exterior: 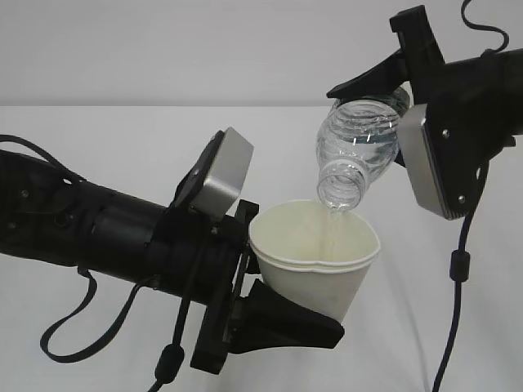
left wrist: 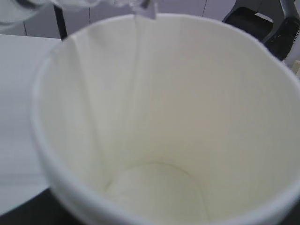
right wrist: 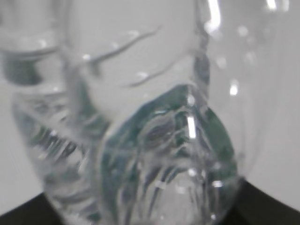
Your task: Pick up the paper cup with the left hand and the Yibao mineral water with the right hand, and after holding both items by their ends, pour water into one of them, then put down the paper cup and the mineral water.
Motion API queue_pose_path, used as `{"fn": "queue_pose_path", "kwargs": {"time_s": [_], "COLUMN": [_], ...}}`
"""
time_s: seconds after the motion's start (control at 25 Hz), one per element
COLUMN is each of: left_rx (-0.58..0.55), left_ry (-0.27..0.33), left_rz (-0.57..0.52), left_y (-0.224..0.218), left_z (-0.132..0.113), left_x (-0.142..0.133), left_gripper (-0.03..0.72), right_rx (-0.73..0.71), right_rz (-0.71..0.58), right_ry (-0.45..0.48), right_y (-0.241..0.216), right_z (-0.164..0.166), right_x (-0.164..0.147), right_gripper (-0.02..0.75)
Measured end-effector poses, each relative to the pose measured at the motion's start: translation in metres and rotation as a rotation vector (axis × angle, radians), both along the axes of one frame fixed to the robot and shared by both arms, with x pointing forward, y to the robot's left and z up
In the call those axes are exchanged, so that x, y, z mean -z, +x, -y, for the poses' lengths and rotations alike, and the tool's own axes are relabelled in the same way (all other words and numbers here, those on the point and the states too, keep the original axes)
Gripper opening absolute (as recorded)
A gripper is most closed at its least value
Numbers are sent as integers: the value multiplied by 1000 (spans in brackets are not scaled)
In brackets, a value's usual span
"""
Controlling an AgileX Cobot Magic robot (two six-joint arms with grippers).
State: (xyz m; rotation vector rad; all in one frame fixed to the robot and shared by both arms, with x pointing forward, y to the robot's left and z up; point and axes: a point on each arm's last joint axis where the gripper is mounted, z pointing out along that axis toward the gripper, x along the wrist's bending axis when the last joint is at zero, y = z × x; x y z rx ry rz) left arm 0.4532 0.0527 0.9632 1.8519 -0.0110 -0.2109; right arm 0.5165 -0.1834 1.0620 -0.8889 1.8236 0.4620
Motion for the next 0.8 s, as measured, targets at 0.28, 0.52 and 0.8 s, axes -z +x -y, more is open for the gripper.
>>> {"fn": "queue_pose_path", "kwargs": {"time_s": [0.28, 0.52, 0.8], "left_rx": [-1, -2, -2], "left_ry": [1, 0, 0], "left_rz": [0, 0, 0], "left_y": [0, 0, 0], "left_z": [0, 0, 0], "left_x": [0, 0, 0], "left_gripper": [439, 439, 439], "right_rx": [-1, -17, -18], "right_rz": [2, 1, 7], "right_ry": [-2, 1, 0], "right_y": [0, -1, -1], "right_z": [0, -1, -1], "right_x": [0, 0, -1], "right_gripper": [416, 416, 416]}}
